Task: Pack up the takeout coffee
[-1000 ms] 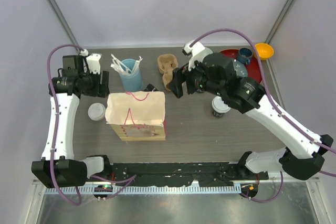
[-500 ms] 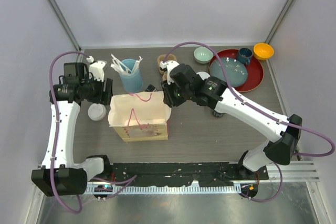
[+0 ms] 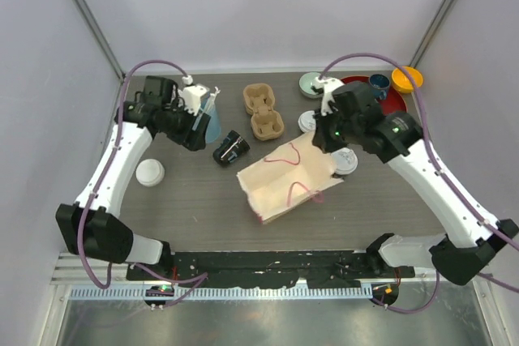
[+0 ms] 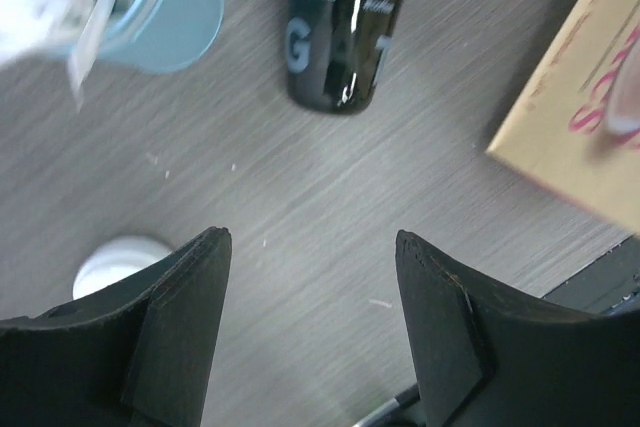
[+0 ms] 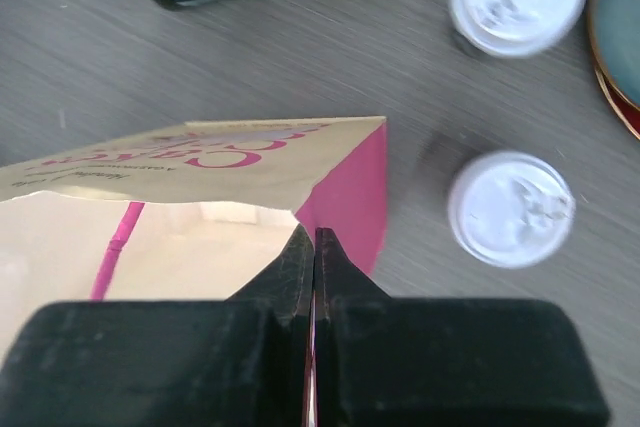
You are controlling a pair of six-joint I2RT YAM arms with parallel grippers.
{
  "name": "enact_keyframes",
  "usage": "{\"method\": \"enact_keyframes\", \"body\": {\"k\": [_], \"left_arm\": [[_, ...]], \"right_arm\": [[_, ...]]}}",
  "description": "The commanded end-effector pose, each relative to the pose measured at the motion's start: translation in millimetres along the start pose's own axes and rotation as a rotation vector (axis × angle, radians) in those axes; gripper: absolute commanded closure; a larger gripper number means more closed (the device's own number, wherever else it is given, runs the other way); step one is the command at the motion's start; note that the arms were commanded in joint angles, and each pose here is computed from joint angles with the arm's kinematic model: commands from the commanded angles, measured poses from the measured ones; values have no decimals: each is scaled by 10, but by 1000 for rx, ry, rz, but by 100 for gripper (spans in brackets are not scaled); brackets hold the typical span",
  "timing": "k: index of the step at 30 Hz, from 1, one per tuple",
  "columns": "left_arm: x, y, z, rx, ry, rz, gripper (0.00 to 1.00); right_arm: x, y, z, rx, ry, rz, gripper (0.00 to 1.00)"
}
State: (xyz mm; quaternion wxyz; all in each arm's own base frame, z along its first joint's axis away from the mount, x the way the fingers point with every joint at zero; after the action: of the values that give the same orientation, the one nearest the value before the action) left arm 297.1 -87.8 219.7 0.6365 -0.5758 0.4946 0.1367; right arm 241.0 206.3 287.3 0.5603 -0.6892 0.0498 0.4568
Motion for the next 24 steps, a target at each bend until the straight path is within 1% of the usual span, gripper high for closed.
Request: {"method": "enact_keyframes", "body": {"k": [1, 3, 6, 7, 8, 9, 12, 13, 14, 15, 19, 20, 21, 22, 23, 24], "left_arm": [[101, -502, -158, 171, 35, -96, 29], [178, -589, -346, 229, 84, -94, 29], [355, -644, -565, 311, 130, -72, 27], [403, -710, -599, 324, 130, -90, 27], [505, -741, -638, 338, 142, -85, 26], [544, -838, -739, 372, 158, -113, 26], [783, -972, -853, 430, 183, -107, 24], [837, -1018, -868, 441, 184, -107, 24], [1020, -995, -844, 436, 185, -69, 24], [1047, -1083, -850, 440, 180, -76, 25], [1354, -1118, -811, 466, 177, -12, 25], [1367, -1183, -810, 478, 176, -18, 25], [1505, -1086, -782, 487, 188, 34, 24], [1545, -1075, -776, 490, 193, 48, 24], [1531, -1146, -792, 497, 197, 38, 23], [1632, -1021, -770, 499, 214, 97, 22]], "right_arm": [[-202, 319, -106, -29, -116, 88, 99], [-197, 401, -123, -48, -140, 122, 99], [-156, 510, -242, -18, -127, 163, 99], [-143, 545, -232, -38, -164, 169, 99], [-140, 553, -280, -26, -165, 168, 99], [-137, 570, -272, -27, -182, 171, 99], [-108, 610, -270, -38, -209, 178, 99], [-107, 626, -280, -32, -206, 184, 99], [-106, 635, -292, -29, -202, 185, 99], [-100, 658, -295, -27, -201, 189, 99], [-95, 722, -310, -16, -200, 196, 99], [-100, 725, -311, -17, -198, 194, 99], [-102, 742, -329, -15, -189, 196, 99], [-103, 747, -337, -14, -185, 197, 99], [-105, 743, -336, -17, -184, 194, 99], [-106, 754, -338, -13, -183, 197, 99]]}}
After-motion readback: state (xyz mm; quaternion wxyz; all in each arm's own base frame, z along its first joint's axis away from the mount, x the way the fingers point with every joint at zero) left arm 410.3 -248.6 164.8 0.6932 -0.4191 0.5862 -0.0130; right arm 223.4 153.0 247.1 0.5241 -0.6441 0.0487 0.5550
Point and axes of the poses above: each gripper's point midway between its finger pads, its own x axis out along the fingers, its own z axis along the line the jaws close on, y = z × x, the point moved 1 cm from there along -x, back along the fingers, and after that the axes turned 7 degrees about -x, right-handed, at the moved point
